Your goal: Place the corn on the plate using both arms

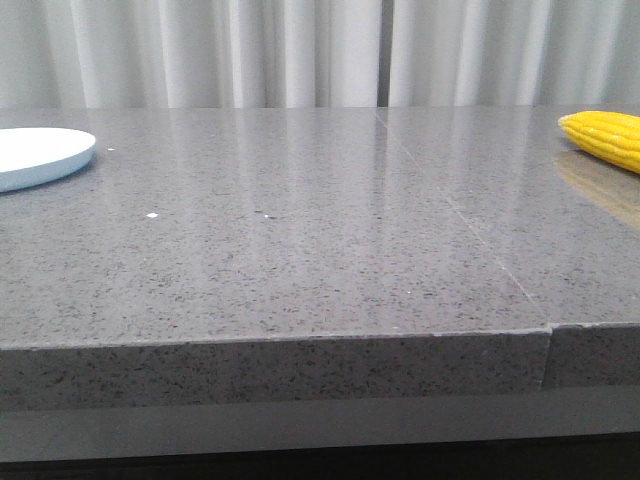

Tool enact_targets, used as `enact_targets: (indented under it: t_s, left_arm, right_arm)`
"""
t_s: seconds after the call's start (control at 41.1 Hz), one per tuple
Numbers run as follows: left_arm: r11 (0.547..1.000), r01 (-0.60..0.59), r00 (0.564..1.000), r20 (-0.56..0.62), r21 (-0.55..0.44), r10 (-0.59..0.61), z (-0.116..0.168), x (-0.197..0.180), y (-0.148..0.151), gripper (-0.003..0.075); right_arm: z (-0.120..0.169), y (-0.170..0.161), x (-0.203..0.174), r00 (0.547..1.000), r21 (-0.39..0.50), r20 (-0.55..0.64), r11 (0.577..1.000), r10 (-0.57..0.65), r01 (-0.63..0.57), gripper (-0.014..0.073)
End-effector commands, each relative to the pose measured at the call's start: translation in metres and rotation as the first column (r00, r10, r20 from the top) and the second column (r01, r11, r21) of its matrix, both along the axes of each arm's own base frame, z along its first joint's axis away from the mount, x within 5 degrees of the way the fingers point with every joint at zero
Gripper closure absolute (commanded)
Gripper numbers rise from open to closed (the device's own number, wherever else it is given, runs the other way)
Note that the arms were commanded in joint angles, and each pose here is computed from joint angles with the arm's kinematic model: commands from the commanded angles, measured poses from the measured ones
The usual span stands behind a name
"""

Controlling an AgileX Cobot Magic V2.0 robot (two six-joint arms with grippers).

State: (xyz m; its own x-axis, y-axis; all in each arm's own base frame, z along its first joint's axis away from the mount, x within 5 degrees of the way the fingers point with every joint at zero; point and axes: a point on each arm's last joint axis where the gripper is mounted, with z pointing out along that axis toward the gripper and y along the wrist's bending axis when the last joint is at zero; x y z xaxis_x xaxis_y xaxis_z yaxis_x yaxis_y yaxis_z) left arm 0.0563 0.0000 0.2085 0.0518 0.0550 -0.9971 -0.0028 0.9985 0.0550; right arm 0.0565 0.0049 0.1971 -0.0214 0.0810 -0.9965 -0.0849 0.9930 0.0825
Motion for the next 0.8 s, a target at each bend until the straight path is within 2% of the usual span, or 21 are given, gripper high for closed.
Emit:
enact_targets:
  t_s: [0.0,0.51,0.632,0.778]
  left_arm:
    - [1.000,0.004,0.994,0.106,-0.025,-0.001,0.0082,-0.0025,0.0000,0.0741]
    - [1.000,0.004,0.994,0.106,-0.025,-0.001,0.0082,-0.0025,0.0000,0.0740]
    - [1.000,0.004,0.994,0.106,-0.025,-0.001,0.0082,-0.0025,0.0000,0.0740]
    - [1.000,0.004,0.994,0.112,-0.025,-0.001,0.0088,-0.0026,0.0000,0.0740]
  right_arm:
    - [0.0139,-0.0005,-0.0020,0.994,0.007,0.113,1.000,-0.005,0.005,0.0715]
    - [0.0139,-0.0005,-0.0020,0.994,0.007,0.113,1.000,-0.005,0.005,0.0715]
    - [0.0195,-0.0006,-0.0027,0.985,0.012,0.171,1.000,-0.007,0.005,0.0715]
    - [0.0201,-0.0007,-0.0028,0.984,0.013,0.178,1.000,-0.007,0.005,0.0715]
